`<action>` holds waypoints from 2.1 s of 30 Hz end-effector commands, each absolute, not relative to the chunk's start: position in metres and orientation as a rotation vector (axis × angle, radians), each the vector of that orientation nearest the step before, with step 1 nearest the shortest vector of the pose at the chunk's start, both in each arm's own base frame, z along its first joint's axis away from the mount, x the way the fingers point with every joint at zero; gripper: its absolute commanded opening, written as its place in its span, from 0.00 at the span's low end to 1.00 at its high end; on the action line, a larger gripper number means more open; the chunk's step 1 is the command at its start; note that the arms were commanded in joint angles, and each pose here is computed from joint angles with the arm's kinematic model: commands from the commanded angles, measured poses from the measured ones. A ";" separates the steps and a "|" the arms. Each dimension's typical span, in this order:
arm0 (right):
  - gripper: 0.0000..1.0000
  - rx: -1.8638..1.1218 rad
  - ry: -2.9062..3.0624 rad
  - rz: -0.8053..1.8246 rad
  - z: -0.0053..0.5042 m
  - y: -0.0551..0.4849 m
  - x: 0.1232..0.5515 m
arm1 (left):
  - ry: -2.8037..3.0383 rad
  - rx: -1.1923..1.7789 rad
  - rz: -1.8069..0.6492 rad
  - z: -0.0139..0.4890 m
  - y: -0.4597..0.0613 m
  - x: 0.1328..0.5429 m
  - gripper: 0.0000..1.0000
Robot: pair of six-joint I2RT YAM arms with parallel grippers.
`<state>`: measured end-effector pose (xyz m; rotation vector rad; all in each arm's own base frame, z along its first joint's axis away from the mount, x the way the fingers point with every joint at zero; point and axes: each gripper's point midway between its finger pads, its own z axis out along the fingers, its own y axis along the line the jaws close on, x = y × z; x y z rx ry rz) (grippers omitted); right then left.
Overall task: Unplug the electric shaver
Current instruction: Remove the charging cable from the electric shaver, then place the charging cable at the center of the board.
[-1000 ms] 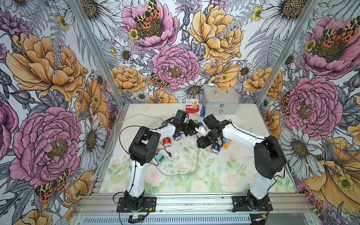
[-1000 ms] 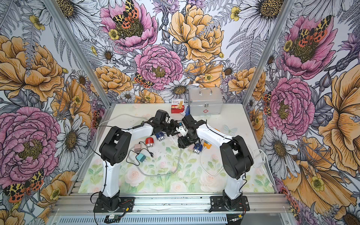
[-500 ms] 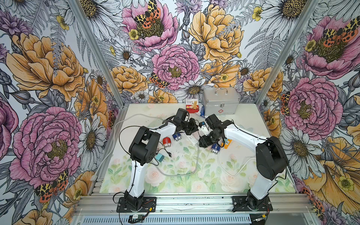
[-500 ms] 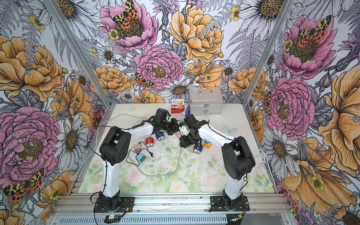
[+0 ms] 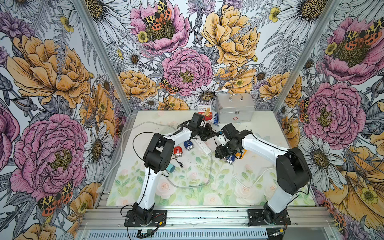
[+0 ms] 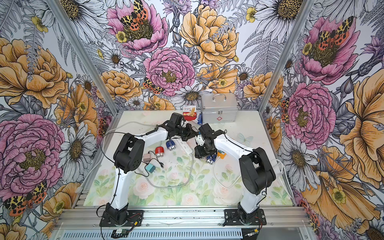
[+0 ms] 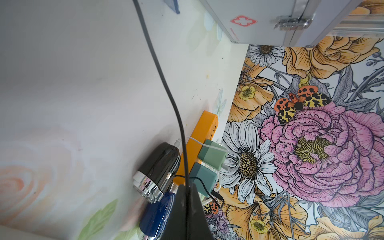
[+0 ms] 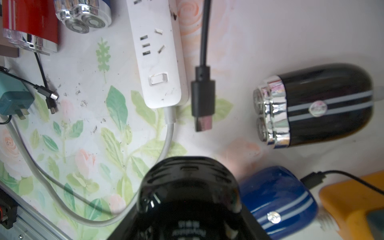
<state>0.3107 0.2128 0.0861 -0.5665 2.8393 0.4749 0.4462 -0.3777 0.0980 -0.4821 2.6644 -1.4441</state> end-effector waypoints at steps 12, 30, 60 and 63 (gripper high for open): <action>0.22 -0.528 2.800 0.521 0.102 0.211 0.312 | 2.648 -0.477 -1.452 0.094 -0.382 0.467 0.00; 0.22 -0.516 2.730 0.438 0.129 0.190 0.301 | 2.710 -0.373 -1.305 0.076 -0.382 0.468 0.09; 0.23 -0.589 2.619 0.307 0.183 0.259 0.293 | 2.480 -0.363 -0.965 0.204 -0.251 0.482 0.73; 0.23 -0.625 2.636 0.265 0.168 0.280 0.295 | 2.438 -0.437 -0.916 0.214 -0.212 0.483 0.73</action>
